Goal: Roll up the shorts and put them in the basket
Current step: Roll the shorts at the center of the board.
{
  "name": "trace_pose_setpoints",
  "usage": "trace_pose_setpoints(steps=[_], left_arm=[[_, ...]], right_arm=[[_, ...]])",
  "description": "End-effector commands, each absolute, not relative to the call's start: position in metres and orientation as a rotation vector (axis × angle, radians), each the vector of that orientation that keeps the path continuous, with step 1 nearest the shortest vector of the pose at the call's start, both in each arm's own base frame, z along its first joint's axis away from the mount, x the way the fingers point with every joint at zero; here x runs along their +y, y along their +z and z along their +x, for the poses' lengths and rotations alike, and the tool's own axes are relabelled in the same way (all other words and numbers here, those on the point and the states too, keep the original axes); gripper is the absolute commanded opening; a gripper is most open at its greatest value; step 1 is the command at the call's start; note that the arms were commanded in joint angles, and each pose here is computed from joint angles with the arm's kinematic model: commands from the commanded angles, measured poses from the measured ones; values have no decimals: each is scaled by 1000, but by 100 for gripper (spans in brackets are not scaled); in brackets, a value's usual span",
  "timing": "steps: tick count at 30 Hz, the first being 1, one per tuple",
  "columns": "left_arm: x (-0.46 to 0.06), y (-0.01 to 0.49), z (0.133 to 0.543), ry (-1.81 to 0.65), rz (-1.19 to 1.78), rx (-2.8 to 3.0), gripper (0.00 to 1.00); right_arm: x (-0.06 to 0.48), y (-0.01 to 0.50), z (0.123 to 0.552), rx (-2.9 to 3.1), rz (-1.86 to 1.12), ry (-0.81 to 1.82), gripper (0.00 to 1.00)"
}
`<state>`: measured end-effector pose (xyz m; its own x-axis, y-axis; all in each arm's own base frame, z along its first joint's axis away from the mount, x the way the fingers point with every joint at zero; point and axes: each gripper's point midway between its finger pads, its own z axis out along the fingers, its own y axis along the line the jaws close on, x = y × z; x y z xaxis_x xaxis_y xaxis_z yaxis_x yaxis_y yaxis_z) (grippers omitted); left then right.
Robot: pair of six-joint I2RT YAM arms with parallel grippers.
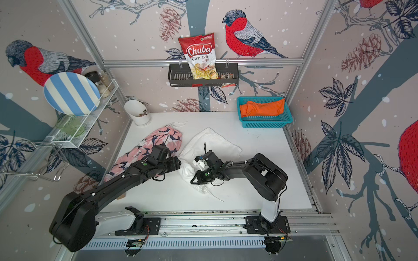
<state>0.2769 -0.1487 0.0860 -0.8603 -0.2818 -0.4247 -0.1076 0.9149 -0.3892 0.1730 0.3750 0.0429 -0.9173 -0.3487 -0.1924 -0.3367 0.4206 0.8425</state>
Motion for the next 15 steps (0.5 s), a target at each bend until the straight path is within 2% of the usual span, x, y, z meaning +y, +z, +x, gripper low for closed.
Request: trace_pose_setpoints(steps=[1, 7, 15], left_arm=[[-161, 81, 272, -535, -240, 2620, 73], [-208, 82, 288, -608, -147, 2618, 75], [-248, 69, 307, -747, -125, 2622, 77]], right_arm=[[371, 72, 178, -2416, 460, -1798, 1], [329, 56, 189, -2454, 193, -1809, 0], [327, 54, 183, -2536, 137, -1788, 1]])
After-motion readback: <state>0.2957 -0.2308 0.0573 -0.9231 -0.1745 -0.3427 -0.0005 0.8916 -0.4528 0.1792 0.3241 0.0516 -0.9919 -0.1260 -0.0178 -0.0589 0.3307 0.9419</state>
